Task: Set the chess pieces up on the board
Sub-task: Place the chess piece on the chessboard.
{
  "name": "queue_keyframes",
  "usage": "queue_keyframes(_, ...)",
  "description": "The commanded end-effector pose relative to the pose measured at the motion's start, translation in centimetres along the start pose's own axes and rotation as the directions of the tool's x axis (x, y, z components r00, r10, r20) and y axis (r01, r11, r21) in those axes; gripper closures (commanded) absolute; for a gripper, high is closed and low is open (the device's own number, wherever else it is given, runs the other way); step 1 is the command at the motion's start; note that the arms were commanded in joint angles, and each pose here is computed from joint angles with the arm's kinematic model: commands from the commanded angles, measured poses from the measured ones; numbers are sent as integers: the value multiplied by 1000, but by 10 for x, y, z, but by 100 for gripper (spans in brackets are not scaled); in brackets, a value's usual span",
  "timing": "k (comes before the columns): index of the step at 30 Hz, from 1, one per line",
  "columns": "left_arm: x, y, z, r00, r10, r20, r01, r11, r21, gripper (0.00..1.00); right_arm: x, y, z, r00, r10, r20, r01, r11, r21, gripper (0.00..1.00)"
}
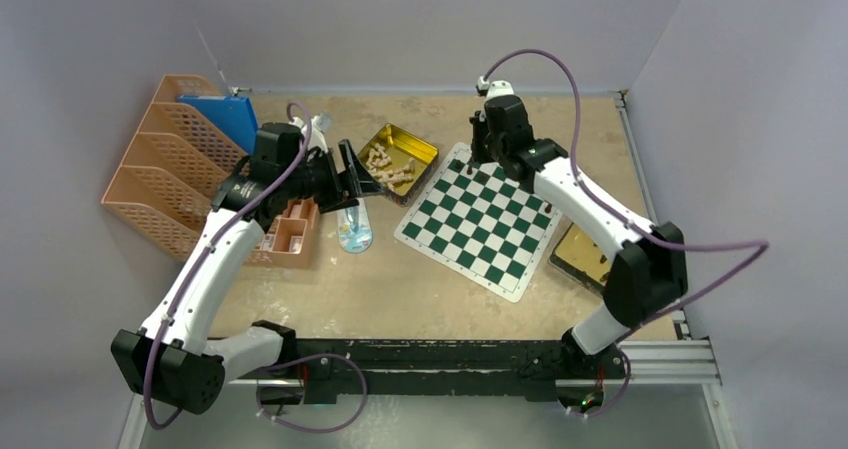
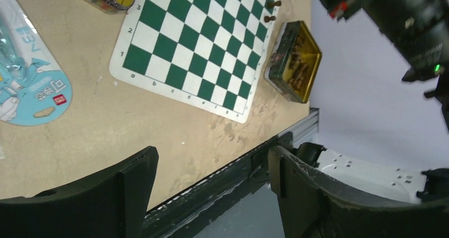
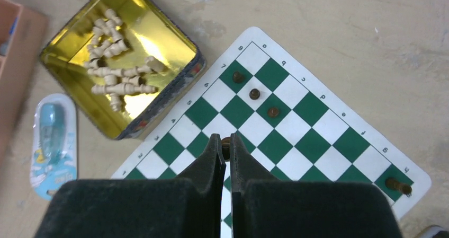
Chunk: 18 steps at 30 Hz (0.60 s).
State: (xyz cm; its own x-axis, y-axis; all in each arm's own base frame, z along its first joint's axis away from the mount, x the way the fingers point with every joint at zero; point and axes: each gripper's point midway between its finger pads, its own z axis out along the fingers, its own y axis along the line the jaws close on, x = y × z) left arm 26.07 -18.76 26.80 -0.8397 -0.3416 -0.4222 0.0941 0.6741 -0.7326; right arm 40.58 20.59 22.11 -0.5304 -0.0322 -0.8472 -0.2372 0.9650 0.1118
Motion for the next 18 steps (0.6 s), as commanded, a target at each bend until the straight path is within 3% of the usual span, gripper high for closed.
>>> queue_keyframes(1, 4, -2, -2, 982, 186, 1, -186, 982, 31, 24, -13, -13, 26, 997, 73, -26, -72, 996, 48, 100)
queue_keyframes(9, 51, -39, 16, 904, 418, -88, -397, 898, 188, 24, -9, -44, 64, 997, 73, 35, -79, 978, 193, 100)
queue_keyframes(18, 65, -56, 21, 918, 371, -138, -329, 909, 254, 23, -3, -63, 89, 994, 78, 71, -91, 972, 215, 100)
